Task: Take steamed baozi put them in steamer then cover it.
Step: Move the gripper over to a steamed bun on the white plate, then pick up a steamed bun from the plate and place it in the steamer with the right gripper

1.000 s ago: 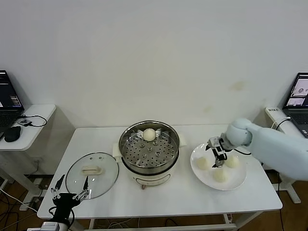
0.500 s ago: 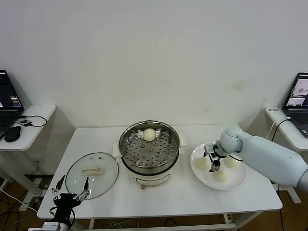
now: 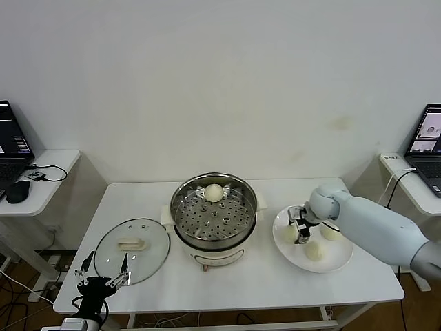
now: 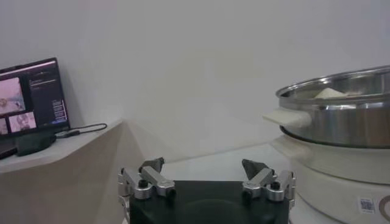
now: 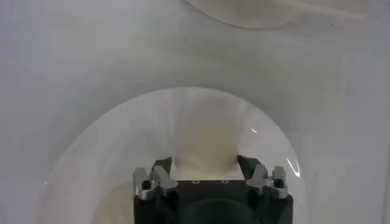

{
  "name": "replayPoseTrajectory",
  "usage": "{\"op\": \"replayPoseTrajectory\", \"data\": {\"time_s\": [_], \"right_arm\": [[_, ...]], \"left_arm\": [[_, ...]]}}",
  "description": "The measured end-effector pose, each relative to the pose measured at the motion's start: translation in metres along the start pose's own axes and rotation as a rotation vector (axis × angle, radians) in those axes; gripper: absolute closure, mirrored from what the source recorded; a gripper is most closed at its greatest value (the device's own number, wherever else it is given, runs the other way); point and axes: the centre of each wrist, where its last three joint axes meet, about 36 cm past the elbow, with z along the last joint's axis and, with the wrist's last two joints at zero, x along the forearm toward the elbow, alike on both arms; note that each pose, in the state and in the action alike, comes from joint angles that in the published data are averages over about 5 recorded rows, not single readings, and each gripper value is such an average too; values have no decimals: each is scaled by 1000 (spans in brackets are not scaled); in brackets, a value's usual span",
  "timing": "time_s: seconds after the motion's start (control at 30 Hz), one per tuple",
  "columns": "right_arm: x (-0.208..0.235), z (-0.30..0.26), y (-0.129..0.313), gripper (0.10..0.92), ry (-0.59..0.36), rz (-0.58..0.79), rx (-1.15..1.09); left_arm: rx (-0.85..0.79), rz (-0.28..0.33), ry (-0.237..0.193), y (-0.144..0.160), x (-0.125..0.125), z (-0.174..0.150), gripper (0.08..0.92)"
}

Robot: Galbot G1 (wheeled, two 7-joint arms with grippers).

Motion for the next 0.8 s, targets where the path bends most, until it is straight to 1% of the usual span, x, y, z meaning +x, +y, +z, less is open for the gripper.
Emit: {"op": "replayPoseTrajectory", "data": {"time_s": [0.23, 0.4, 0.57, 0.8], "right_arm": [[5, 2, -3, 435, -1, 3, -7], [24, 2, -11, 439, -11, 22, -18], [62, 6, -22, 437, -24, 62, -29], [134, 3, -41, 431, -53, 146, -36]], "left_arm": [[-2, 1, -2, 0, 0, 0, 177], [-8, 7, -7, 0, -2, -1, 177], [-13, 14, -13, 1, -5, -3, 177], [-14, 29, -22, -1, -8, -5, 177]]}}
